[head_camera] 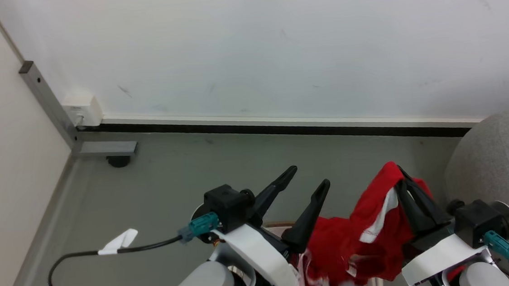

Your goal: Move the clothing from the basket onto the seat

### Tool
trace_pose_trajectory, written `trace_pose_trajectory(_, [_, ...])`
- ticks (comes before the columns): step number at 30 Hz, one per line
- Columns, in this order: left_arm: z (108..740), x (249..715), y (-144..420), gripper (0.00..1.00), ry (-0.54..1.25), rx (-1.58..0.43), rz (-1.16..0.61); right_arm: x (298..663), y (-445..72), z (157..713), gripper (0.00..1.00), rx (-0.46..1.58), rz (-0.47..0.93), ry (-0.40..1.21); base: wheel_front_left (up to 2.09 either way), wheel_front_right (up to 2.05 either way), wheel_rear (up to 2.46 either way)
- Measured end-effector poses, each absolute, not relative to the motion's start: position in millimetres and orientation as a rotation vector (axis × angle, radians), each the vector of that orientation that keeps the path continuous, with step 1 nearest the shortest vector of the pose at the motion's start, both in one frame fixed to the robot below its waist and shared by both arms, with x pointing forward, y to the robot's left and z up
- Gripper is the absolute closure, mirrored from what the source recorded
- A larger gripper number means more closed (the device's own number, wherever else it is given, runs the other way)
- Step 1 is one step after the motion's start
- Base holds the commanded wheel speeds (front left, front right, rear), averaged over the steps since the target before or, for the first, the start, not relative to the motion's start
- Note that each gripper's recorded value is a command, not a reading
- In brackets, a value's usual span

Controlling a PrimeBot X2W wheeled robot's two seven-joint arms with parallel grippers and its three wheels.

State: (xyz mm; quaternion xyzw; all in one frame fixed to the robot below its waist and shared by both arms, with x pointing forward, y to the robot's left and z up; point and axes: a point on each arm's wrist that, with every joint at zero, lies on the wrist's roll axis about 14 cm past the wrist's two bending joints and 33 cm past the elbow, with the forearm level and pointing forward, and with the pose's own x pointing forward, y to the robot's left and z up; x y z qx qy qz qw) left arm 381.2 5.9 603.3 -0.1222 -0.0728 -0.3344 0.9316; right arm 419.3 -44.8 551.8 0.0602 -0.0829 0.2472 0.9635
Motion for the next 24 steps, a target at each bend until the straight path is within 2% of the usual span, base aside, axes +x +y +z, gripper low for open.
trace_pose_trajectory(12, [596.0, 385.4, -32.7, 0.0, -0.16, -0.25, -0.797, 418.7, -122.5, 564.0, 1.0, 0.07, 0.312, -0.221, 0.0, 0.0, 0.0])
trace_pose_trajectory(24, [587.6, 382.8, -99.9, 0.0, -0.159, -0.227, -1.0, 393.7, -211.0, 598.4, 1.0, 0.002, 0.095, -0.319, 0.0, 0.0, 0.0])
